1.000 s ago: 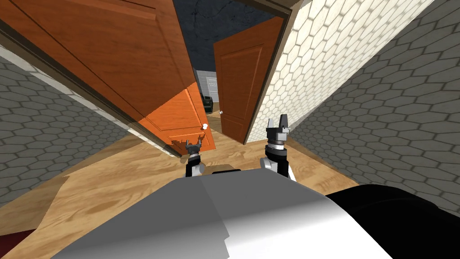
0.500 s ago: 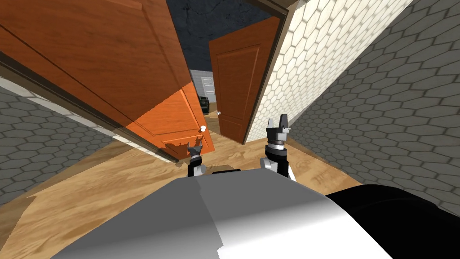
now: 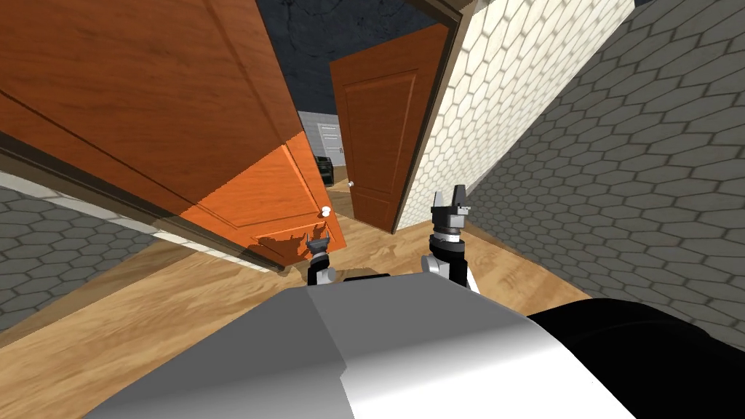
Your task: Push the door open
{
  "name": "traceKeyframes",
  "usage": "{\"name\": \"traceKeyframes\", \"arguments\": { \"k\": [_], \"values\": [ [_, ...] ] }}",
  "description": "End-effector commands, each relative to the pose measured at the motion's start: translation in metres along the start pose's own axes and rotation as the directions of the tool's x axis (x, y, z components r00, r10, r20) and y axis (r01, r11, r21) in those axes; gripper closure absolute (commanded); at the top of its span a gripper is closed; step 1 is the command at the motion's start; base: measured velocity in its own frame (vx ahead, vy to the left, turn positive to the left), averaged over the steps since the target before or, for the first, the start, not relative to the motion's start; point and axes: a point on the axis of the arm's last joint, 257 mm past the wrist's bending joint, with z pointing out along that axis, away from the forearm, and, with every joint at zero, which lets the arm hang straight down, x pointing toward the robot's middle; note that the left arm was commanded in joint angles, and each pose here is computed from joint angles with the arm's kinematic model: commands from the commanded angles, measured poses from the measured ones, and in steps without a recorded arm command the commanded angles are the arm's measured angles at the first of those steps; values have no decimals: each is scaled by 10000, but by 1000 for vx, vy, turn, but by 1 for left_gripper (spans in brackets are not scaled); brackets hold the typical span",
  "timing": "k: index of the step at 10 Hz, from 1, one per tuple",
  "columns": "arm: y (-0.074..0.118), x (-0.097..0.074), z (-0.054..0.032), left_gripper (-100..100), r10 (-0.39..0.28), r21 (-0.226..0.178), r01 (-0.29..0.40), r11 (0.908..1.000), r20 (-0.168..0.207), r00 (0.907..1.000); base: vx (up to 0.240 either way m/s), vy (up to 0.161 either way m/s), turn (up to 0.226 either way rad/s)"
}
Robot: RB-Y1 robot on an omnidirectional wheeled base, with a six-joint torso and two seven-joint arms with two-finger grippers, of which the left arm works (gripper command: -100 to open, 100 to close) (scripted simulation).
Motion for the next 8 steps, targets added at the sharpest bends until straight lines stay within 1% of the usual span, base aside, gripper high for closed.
{"name": "traceKeyframes", "arguments": {
  "k": [1, 4, 5, 6, 7, 8],
  "values": [
    [39, -97, -23, -100, -377, 26, 377, 9993, 216, 9991, 56, 88, -111],
    [109, -239, -81, -100, -991, 93, 988, 9951, 595, 9933, 60, 86, -115],
    [155, -322, -121, -100, -1367, 156, 1358, 9906, 826, 9872, 103, 108, -176],
    [178, -363, -142, -100, -1551, 193, 1540, 9879, 940, 9834, 91, 104, -113],
    [223, -436, -183, -100, -1891, 271, 1872, 9820, 1147, 9752, 91, 112, -131],
    [244, -466, -203, -100, -2041, 310, 2018, 9789, 1238, 9711, 85, 99, -139]
  ]
}}
